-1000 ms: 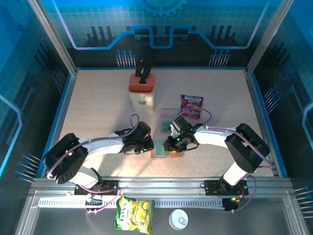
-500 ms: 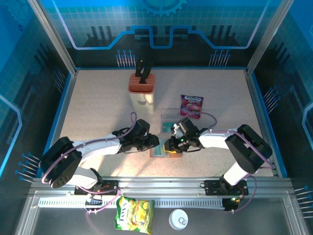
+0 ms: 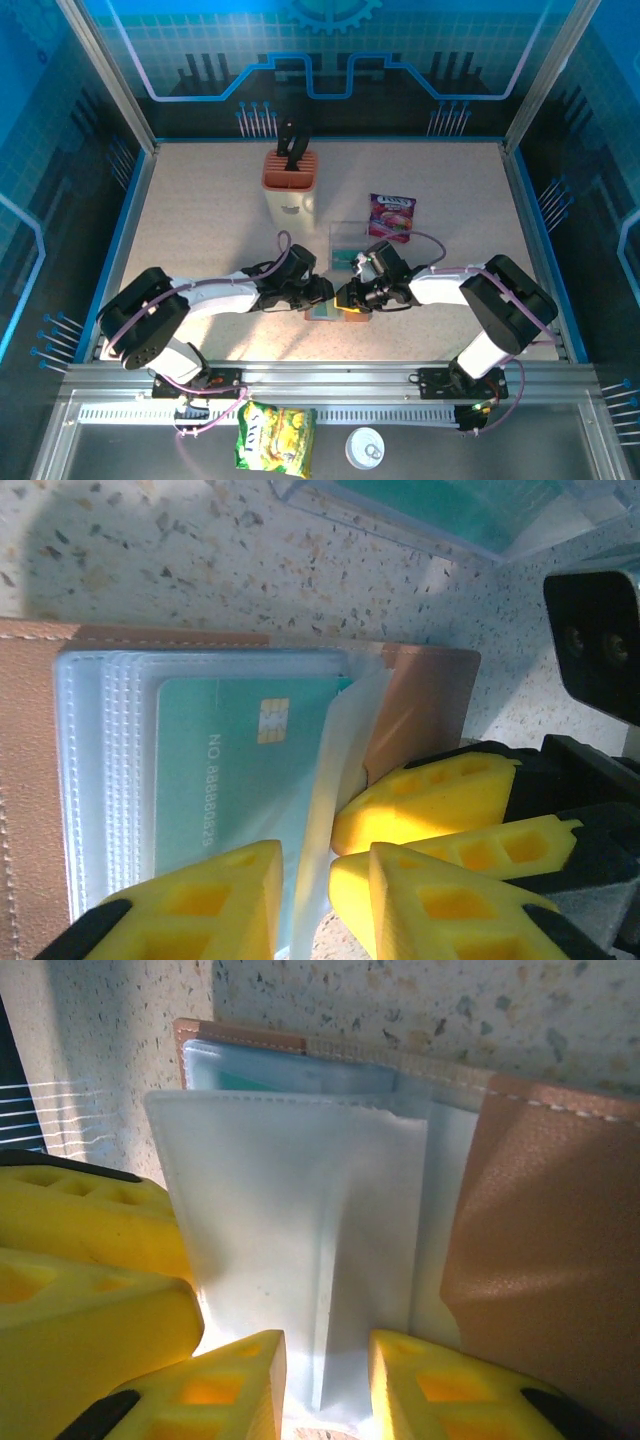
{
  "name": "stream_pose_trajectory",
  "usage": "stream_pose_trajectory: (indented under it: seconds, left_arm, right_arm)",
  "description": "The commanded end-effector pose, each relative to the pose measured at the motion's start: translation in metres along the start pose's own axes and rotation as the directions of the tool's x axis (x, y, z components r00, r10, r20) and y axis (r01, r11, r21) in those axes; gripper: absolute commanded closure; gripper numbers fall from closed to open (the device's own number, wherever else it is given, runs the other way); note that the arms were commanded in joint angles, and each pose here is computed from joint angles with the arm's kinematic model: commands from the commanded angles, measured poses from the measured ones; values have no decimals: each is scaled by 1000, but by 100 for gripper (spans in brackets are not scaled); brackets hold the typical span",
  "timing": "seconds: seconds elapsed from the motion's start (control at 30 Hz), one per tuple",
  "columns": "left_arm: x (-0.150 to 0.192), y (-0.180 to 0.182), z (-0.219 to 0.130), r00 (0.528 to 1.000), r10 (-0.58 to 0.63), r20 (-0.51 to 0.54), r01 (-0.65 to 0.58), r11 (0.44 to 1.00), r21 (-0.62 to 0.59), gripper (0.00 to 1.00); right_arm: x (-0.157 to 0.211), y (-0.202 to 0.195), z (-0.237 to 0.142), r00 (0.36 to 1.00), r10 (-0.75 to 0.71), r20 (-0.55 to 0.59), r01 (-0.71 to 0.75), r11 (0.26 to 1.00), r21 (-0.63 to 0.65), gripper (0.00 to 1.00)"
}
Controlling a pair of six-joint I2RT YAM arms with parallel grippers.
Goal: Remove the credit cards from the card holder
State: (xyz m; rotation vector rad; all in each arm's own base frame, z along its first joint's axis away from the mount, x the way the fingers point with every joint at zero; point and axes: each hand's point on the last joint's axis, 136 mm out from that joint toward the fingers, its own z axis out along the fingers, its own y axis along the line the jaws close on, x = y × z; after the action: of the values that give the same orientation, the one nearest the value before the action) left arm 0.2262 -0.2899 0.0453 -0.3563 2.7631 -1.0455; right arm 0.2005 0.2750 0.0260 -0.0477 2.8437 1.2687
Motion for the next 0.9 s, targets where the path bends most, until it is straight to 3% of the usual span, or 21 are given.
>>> stream_pose_trajectory:
  seconds: [0.0, 0.2, 0.57, 0.87]
  left_arm:
    - [1, -17, 3, 1000, -1, -14, 2, 998, 60, 74]
    - [-1, -20, 2, 1000, 5, 0, -5, 998, 62, 76]
    - [1, -53, 5, 997, 63, -39, -59, 993, 103, 75]
    - [9, -70, 22, 992, 94, -84, -84, 990, 113, 72]
  right_arm:
    - [0, 3, -10, 1000, 16, 11, -16, 1000, 0, 71]
    - [-8, 17, -39, 996, -16, 85, 13, 999, 45, 68]
    - [-7, -22, -92, 989, -117, 88, 68, 899, 433, 67]
    - [2, -49, -99, 993, -108, 57, 62, 850, 523, 67]
